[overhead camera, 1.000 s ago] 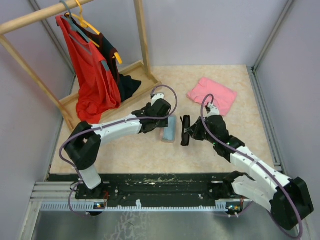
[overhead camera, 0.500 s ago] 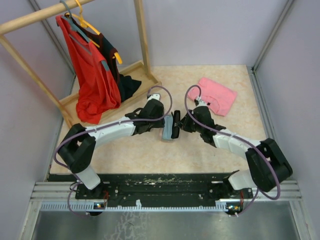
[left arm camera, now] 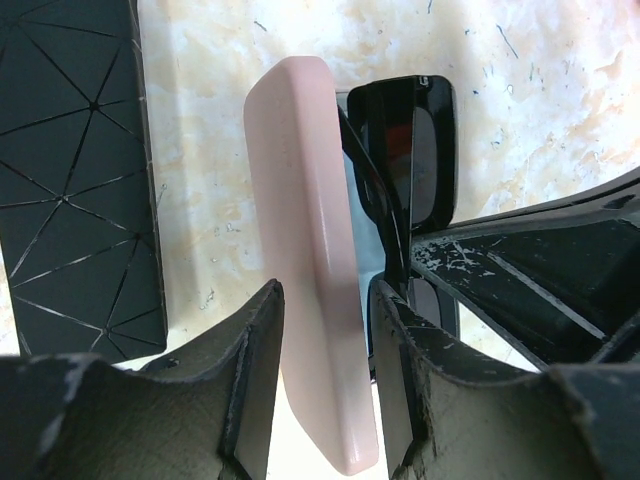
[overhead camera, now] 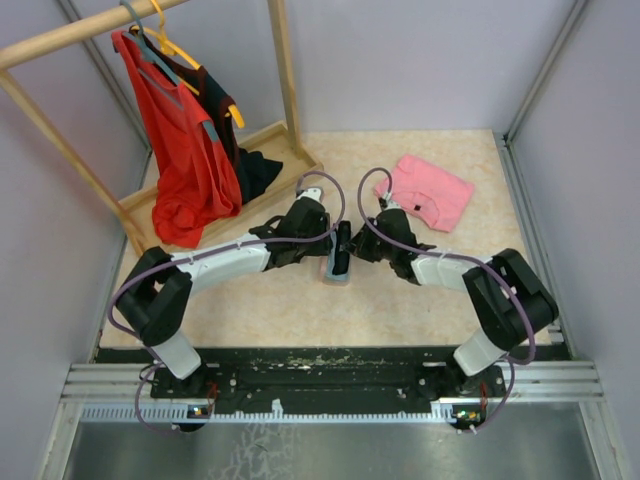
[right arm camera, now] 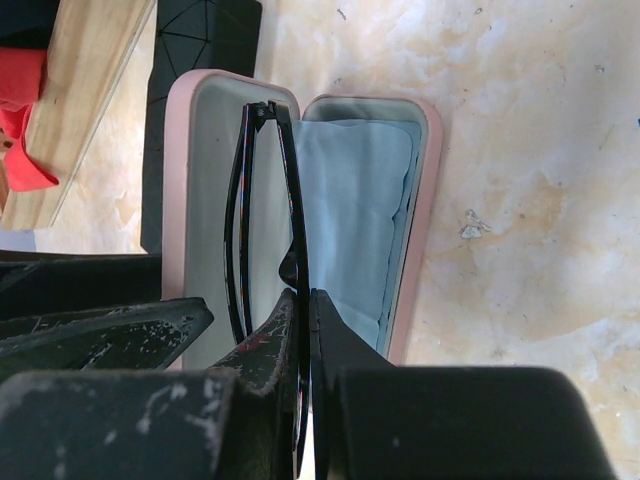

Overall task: Organize the sunglasses
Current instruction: Place the sunglasses in the sunglasses case.

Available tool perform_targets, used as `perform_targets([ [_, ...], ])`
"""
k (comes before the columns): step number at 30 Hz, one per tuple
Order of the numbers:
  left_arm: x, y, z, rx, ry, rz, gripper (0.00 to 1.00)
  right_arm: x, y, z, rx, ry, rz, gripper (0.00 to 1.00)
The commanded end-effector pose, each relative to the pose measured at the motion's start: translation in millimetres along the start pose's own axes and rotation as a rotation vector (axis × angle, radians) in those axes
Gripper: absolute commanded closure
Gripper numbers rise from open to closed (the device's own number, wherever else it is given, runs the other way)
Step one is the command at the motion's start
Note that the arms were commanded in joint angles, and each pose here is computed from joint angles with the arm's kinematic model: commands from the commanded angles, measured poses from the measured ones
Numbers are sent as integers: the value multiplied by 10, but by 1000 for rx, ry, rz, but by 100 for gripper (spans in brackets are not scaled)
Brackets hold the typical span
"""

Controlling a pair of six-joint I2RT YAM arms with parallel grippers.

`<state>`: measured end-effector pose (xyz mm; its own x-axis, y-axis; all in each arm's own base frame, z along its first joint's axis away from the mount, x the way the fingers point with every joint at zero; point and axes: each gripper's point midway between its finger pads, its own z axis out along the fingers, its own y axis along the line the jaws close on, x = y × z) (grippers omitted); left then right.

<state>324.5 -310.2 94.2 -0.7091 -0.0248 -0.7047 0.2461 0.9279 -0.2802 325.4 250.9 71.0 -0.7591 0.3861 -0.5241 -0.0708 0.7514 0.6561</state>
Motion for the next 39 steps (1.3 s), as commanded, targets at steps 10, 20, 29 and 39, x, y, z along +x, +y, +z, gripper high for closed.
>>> perform_targets([
  [10,-48,-63,2,39,-12,-1,55,-205,234,198,-88,-40,21,100],
  [20,-25,-86,14,51,-4,-1,55,-68,141,338,-83,6,40,100],
  [29,-19,-111,13,65,-1,-4,56,42,46,386,-66,38,43,100],
  [39,-14,-102,-10,67,-3,-6,56,0,8,345,-32,30,1,86],
])
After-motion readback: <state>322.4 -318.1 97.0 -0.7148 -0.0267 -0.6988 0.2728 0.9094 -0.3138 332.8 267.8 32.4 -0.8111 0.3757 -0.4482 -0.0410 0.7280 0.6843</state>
